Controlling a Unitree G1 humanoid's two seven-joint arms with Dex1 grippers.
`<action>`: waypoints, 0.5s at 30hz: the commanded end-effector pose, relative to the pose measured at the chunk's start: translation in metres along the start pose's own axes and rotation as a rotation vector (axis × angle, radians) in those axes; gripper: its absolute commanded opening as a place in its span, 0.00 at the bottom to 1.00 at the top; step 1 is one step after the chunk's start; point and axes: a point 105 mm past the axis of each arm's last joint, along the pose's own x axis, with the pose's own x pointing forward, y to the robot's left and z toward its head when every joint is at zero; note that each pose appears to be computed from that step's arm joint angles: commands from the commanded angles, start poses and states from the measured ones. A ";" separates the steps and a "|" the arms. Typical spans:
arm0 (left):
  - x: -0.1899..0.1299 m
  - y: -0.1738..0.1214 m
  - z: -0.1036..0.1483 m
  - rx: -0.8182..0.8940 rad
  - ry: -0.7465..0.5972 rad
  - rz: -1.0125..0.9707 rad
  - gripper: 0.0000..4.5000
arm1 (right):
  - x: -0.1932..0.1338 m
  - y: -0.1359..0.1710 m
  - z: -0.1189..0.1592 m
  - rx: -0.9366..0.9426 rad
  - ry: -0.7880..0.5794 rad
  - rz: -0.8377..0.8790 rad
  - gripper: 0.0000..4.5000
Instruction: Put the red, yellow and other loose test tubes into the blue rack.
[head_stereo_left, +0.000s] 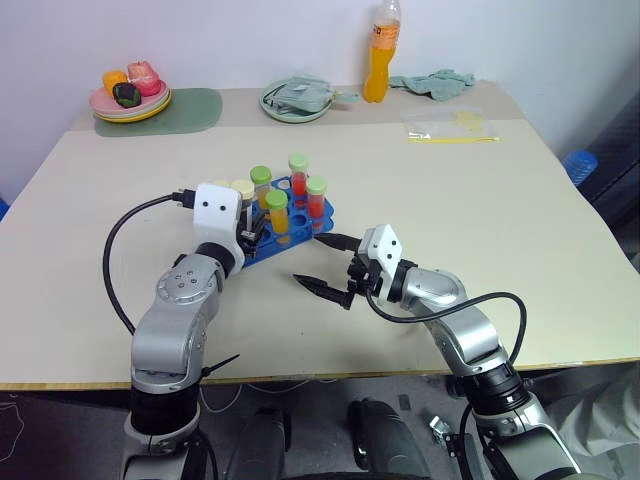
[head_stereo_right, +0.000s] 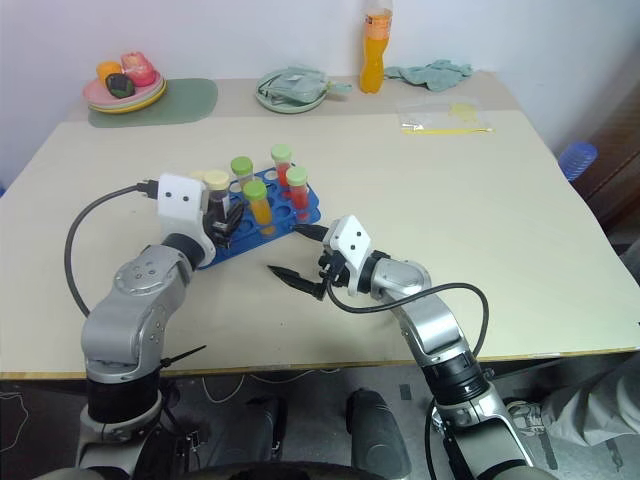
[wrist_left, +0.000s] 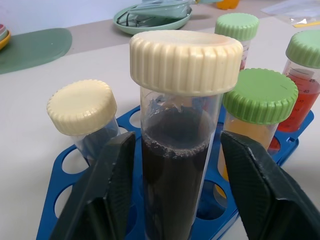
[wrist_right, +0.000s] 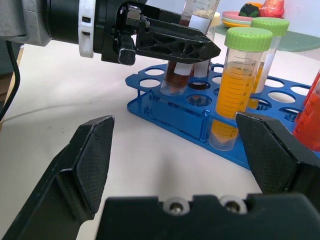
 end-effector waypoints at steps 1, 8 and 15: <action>-0.001 -0.001 0.012 0.003 -0.046 -0.007 0.52 | 0.002 -0.002 0.013 -0.035 -0.041 0.004 0.95; -0.001 0.001 0.013 0.012 -0.049 0.004 0.39 | 0.003 -0.002 0.013 -0.041 -0.042 0.003 0.95; -0.007 0.002 0.012 -0.007 -0.113 0.011 0.39 | 0.004 -0.003 0.014 -0.041 -0.045 0.003 0.95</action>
